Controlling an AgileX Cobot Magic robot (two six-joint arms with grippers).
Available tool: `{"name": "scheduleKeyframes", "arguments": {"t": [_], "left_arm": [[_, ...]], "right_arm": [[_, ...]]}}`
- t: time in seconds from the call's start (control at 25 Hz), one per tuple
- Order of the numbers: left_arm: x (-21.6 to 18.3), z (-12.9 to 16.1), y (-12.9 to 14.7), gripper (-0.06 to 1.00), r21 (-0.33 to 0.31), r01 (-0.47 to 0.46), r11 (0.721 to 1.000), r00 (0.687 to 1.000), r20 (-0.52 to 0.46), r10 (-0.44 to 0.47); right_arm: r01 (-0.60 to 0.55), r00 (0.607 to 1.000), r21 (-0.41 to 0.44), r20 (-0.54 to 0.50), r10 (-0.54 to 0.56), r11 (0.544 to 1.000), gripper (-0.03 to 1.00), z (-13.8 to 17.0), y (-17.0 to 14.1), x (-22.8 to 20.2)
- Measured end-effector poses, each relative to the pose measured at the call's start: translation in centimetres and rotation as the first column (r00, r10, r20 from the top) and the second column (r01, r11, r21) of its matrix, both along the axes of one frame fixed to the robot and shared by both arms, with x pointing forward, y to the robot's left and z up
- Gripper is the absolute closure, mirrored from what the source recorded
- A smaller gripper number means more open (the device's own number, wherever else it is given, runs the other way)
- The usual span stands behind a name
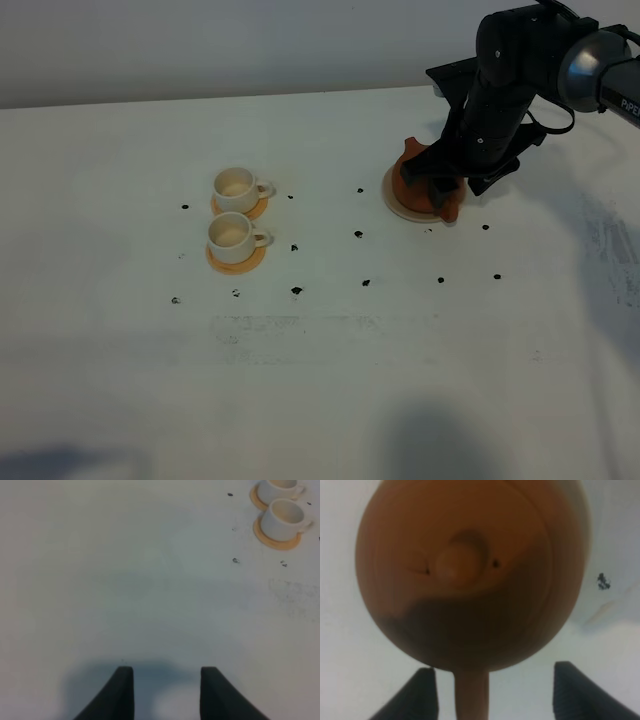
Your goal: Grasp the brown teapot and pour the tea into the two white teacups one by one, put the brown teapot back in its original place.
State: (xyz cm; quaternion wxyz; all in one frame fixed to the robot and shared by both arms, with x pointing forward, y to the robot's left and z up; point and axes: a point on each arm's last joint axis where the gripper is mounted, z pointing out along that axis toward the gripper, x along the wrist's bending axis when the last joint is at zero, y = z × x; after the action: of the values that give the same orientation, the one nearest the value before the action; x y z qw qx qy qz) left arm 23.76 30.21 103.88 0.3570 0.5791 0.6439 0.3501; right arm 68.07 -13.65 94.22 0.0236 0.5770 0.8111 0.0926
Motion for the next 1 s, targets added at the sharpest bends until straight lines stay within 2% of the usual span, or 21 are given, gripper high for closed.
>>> {"name": "scheduleKeyframes", "arguments": {"t": [0.2,0.44,1.0], "left_arm": [[0.0,0.0,0.0,0.64,0.0,0.0,1.0,1.0,0.0,0.0],[0.0,0.0,0.0,0.64,0.0,0.0,1.0,1.0,0.0,0.0],[0.0,0.0,0.0,0.64,0.0,0.0,1.0,1.0,0.0,0.0]], "right_arm": [[0.003,1.0,0.011,-0.002,-0.003,1.0,0.61,0.01,0.14,-0.03],[-0.02,1.0,0.005,-0.001,0.02,1.0,0.86,0.01,0.27,-0.1],[-0.039,0.999,0.006,0.012,0.039,0.999,0.87,0.02,0.3,-0.01]]}}
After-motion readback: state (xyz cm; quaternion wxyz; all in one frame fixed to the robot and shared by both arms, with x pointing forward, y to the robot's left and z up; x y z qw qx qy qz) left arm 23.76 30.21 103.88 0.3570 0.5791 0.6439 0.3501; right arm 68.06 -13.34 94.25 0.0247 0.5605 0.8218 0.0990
